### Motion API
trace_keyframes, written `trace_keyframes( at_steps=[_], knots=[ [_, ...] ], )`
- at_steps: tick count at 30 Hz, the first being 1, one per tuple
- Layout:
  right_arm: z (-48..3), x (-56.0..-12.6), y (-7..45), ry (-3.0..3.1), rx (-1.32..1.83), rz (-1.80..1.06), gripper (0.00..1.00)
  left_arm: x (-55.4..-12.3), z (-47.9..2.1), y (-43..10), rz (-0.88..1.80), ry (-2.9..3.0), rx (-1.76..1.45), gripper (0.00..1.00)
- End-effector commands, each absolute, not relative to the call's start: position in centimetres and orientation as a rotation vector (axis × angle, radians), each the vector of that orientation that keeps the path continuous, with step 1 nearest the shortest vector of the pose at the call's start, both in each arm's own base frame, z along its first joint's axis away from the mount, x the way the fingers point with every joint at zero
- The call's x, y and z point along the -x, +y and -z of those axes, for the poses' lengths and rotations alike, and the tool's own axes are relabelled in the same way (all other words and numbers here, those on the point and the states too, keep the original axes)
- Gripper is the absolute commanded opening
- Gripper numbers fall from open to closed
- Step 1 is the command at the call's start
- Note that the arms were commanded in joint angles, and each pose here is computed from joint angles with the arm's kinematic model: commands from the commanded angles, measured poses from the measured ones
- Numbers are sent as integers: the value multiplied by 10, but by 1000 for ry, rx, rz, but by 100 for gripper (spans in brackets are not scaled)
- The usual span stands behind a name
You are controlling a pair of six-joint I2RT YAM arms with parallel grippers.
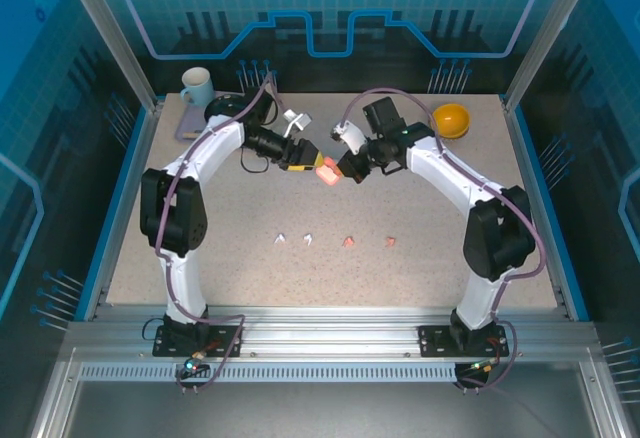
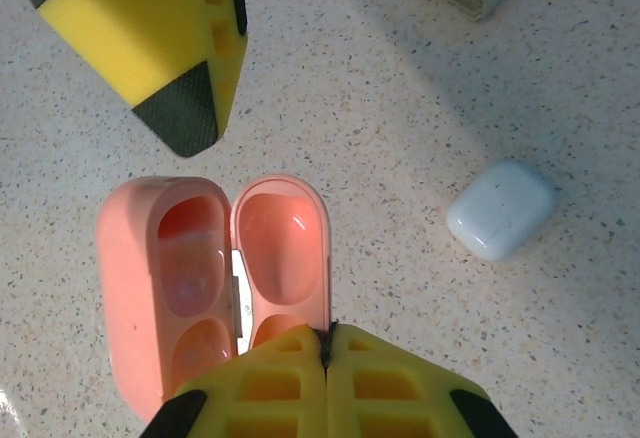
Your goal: Insert the wireless bluetooth earbuds into the charging case
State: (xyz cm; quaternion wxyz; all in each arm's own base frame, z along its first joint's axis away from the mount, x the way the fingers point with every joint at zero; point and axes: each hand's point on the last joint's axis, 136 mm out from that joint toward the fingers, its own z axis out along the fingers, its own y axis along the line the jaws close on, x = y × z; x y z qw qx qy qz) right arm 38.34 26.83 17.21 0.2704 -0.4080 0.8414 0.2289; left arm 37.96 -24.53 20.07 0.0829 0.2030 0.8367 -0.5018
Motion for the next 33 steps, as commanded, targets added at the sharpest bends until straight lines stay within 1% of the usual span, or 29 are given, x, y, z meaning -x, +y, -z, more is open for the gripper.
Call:
trace_keyframes(
  at_steps=[1,7,21,27,33],
  knots=[
    [-183,-381,281,2216,1154,-672,0,-363,-188,-254,1571,2524,-644,67],
    [-185,-377,288,2206,1172,-717,0,-361,-178,-261,1595,2536,-657,61],
    [-182,-374,288,2219,1198,-700,0,-357,-188,-265,1678,2487,-682,39],
    [-181,-373,287,2220,1216,-693,0,-353,-192,-265,1711,2477,-697,37],
    [-180,-374,287,2225,1228,-687,0,-350,-191,-265,1721,2484,-704,33]
  ],
)
